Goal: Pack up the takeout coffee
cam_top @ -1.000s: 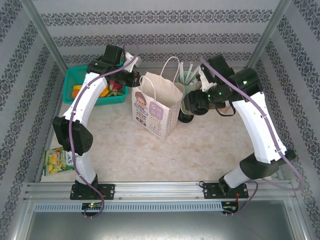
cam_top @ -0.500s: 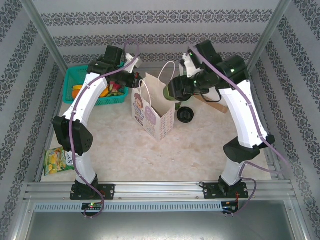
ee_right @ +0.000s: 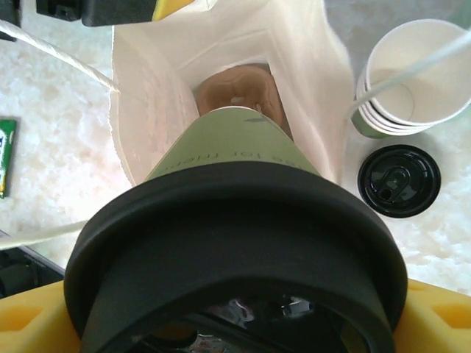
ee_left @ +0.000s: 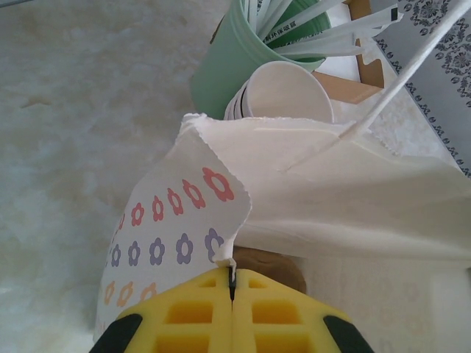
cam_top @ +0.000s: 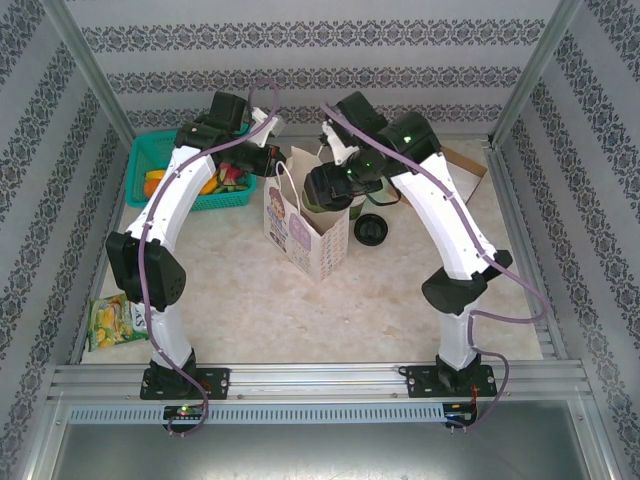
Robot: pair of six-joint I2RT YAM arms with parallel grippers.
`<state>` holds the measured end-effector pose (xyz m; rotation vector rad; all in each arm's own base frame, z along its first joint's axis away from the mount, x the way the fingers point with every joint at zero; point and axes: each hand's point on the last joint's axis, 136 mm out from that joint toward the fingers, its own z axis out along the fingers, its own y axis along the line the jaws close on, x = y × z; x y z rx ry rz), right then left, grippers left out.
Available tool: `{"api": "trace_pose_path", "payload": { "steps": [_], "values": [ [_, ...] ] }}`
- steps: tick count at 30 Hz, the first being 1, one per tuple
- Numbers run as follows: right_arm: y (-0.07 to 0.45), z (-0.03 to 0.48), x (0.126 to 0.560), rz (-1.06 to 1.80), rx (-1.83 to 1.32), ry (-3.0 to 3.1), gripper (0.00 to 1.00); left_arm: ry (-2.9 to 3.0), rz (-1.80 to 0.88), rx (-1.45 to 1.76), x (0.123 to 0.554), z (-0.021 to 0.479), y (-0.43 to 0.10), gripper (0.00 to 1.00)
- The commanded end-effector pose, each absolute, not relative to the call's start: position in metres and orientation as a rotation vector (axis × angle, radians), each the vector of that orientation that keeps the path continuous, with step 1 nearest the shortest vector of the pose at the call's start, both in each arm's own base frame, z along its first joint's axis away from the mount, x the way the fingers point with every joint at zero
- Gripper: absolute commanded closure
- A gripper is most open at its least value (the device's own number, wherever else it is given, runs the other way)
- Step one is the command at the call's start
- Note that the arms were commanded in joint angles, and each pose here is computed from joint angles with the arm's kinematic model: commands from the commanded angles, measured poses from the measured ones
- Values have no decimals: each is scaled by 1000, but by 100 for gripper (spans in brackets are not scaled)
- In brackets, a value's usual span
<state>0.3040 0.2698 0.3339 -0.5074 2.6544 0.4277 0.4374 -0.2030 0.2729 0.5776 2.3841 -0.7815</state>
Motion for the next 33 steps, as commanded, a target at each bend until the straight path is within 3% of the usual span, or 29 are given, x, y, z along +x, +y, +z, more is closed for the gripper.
{"api": "trace_pose_path", "payload": {
  "steps": [1, 9, 33],
  "values": [
    [289, 336, 305, 486, -541, 2625, 36, 2345, -796, 596, 434, 284, -203, 94],
    [319, 324, 302, 627, -591, 2641, 36, 2335, -806, 600, 434, 284, -205, 94],
    [279, 285, 324, 386, -429, 2744, 36, 2289, -793, 730, 424, 276, -203, 93]
  ]
}}
